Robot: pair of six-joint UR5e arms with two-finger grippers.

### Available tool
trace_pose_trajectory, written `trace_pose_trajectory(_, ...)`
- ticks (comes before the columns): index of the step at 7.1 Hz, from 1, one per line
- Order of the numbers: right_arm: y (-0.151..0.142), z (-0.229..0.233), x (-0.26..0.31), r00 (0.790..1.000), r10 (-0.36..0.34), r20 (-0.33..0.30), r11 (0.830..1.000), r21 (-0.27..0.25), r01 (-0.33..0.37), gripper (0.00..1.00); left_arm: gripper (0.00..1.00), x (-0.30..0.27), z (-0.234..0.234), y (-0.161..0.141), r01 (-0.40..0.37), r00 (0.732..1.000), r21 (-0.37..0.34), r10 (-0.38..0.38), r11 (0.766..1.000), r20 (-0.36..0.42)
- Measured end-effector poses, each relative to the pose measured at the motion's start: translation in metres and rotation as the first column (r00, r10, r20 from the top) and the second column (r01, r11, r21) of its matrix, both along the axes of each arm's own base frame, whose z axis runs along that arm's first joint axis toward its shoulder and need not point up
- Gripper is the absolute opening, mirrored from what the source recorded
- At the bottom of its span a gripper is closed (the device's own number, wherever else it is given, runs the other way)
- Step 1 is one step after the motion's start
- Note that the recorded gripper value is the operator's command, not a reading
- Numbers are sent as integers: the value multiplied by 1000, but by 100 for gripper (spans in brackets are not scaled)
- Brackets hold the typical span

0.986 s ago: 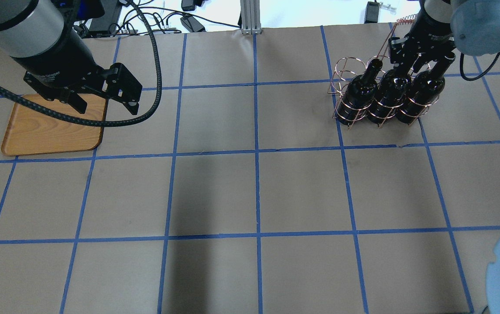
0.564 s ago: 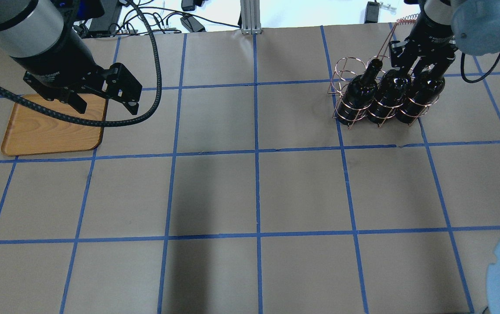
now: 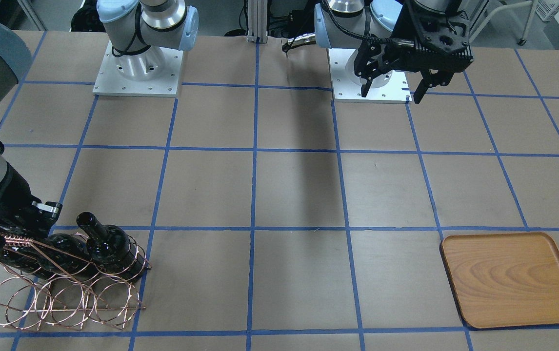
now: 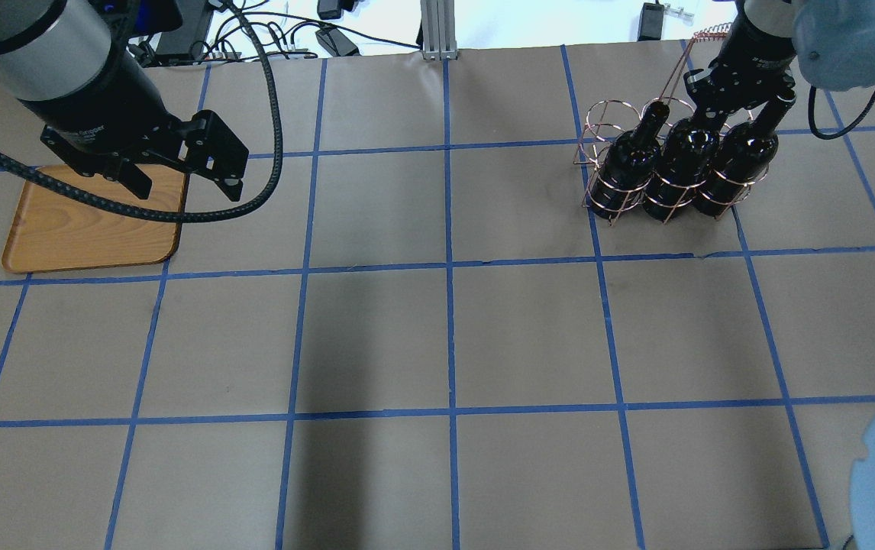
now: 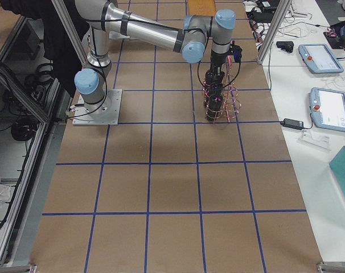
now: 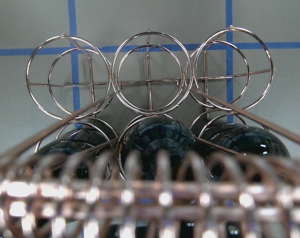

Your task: Take wine from basket and place on tray

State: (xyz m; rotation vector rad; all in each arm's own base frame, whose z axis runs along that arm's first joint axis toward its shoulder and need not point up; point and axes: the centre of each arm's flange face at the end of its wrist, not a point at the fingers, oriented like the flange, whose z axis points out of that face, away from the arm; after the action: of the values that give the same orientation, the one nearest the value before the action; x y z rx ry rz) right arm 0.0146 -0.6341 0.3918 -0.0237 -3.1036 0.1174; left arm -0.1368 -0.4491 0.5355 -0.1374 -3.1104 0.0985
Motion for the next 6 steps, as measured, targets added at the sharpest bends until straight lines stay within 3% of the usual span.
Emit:
trace_pose_trajectory(1,0,1,0,1000,2,2,1000,-2,-2,72,100,0,0,0,0,1000,0,0,1000,0)
trace_pose_trajectory(3,0,2,0,1000,3,9,1000,2,-3,94,100,0,0,0,1,1000,1,-1,1000,0)
trace_pose_trajectory(4,1,2,1,1000,3,12,1000,3,-3,99,100,0,0,0,1,1000,1,-1,1000,0)
trace_pose_trajectory(6,3,1,1,1000,3,15,1000,9,-3,95,100,0,-1,0,2,1000,1,-2,1000,1)
